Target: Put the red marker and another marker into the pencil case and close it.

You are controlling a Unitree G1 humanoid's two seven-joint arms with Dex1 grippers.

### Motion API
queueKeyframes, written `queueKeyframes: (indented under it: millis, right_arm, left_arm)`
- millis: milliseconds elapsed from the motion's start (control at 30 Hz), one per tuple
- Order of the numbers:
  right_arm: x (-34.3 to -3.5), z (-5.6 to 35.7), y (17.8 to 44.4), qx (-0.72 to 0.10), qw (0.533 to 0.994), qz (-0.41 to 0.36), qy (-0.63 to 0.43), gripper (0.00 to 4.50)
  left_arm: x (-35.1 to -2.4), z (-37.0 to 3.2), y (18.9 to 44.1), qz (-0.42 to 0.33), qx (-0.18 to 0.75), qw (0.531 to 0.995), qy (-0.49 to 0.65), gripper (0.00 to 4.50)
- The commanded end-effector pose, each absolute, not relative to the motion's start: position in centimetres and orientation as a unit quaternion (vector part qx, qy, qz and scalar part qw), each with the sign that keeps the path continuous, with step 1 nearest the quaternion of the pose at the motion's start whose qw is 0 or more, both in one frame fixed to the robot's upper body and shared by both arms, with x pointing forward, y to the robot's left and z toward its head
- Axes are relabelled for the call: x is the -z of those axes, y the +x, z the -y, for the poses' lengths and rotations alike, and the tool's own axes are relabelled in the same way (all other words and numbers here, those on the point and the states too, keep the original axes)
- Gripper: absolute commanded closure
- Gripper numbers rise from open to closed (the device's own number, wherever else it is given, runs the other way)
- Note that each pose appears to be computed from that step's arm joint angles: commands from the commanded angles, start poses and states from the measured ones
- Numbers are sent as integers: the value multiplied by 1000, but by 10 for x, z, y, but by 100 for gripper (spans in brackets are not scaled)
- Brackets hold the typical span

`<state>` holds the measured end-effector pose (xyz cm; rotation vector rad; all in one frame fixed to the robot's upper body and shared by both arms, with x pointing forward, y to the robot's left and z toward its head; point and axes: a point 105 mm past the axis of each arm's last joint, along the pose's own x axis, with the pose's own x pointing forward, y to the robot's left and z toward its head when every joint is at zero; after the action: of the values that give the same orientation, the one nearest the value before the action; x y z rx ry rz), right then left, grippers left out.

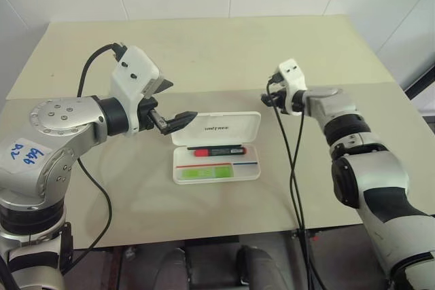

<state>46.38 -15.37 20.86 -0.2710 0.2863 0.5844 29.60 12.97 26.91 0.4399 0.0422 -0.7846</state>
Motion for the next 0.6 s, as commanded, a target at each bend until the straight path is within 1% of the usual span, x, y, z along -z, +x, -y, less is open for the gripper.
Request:
queueKeyframes:
  millis: [33, 67, 133, 200, 233, 333, 400, 433, 533, 600]
  right_arm:
    - [-274, 163, 451, -326, 928, -31, -177, 414]
    - [-291, 162, 442, -351, 917, 7, -187, 414]
    - [-318, 158, 409, -435, 872, 82, -210, 414]
    - [-317, 156, 382, -497, 829, 96, -239, 414]
    - [-315, 155, 375, -512, 818, 93, -247, 414]
    - [-309, 133, 340, -587, 767, 94, -239, 414]
    - [-297, 120, 313, -640, 720, 87, -254, 414]
    - [-288, 114, 304, -655, 703, 76, -266, 414]
    - [-248, 102, 294, -664, 663, 31, -345, 414]
    - [-233, 96, 288, -678, 648, 19, -348, 414]
  left_arm:
    - [-275, -129, 291, -2, 391, 893, 223, 0]
    - [-275, -128, 290, -1, 397, 890, 224, 0]
    - [-275, -126, 286, 3, 413, 882, 227, 0]
    - [-274, -124, 282, 5, 429, 874, 231, 0]
    - [-274, -123, 281, 6, 434, 871, 232, 0]
    - [-266, -119, 274, -8, 464, 854, 235, 0]
    - [-262, -117, 271, -13, 474, 847, 238, 0]
    - [-262, -117, 271, -12, 475, 847, 238, 0]
    - [-262, -115, 270, -12, 481, 843, 240, 0]
    - [-260, -114, 269, -14, 486, 840, 240, 0]
